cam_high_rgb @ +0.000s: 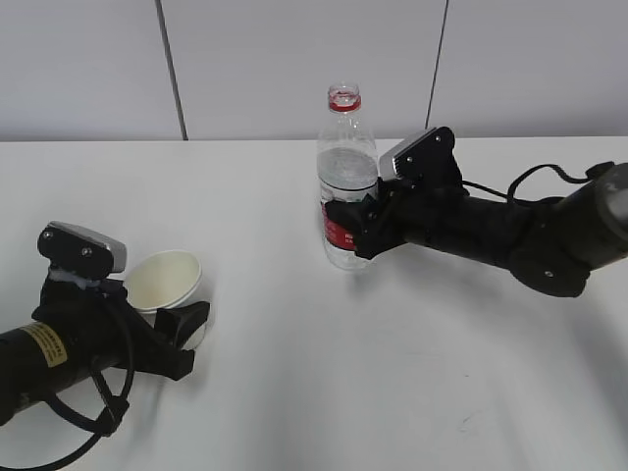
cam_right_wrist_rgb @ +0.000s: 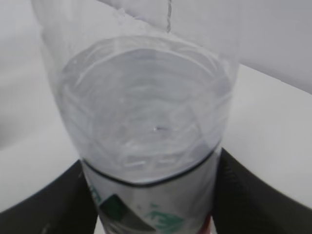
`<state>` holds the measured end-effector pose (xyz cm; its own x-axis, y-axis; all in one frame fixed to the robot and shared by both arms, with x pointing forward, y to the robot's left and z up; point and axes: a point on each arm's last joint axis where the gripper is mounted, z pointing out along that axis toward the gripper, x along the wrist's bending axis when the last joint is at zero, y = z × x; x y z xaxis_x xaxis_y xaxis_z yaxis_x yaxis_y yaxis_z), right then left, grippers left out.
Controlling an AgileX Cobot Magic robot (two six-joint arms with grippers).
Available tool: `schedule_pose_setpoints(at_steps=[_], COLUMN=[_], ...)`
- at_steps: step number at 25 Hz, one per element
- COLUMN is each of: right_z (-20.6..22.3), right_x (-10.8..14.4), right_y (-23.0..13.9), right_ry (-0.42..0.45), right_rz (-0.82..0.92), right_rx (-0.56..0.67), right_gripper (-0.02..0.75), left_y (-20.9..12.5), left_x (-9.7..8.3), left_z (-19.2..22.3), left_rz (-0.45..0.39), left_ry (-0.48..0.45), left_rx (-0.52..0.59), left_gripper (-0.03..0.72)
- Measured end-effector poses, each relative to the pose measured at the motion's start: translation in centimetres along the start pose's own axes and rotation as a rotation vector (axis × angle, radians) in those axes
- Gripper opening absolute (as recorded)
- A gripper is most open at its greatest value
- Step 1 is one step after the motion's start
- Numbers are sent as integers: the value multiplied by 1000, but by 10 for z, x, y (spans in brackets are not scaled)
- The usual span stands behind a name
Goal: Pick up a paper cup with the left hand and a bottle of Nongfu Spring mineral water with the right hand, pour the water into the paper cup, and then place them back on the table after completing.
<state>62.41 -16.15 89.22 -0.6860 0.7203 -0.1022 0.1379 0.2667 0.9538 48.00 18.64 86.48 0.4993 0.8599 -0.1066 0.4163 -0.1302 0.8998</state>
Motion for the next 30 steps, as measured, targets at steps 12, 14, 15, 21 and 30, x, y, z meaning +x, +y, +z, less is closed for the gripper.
schedule_pose_setpoints(at_steps=[12,14,15,21,30], right_z=[-23,-26,-28,-35,-41], right_x=[-4,-3,-2,3,-2], right_y=[47,52,54,65,77], right_ry=[-28,-15,-11,42,28], right_rz=[-139,-164,-171,-261,-362], right_rx=[40,43,48,61,122], right_gripper=[450,449,449,449,449], left_y=[41,42,41,39,63], left_x=[-11,-16,-17,-24,-25], left_z=[-23,-25,-25,-22,-11], left_rz=[30,36,37,14,109], left_ry=[-65,-109,-127,-203,-229], left_rx=[-73,-61,-47,24,73], left_gripper=[436,436,436,436,436])
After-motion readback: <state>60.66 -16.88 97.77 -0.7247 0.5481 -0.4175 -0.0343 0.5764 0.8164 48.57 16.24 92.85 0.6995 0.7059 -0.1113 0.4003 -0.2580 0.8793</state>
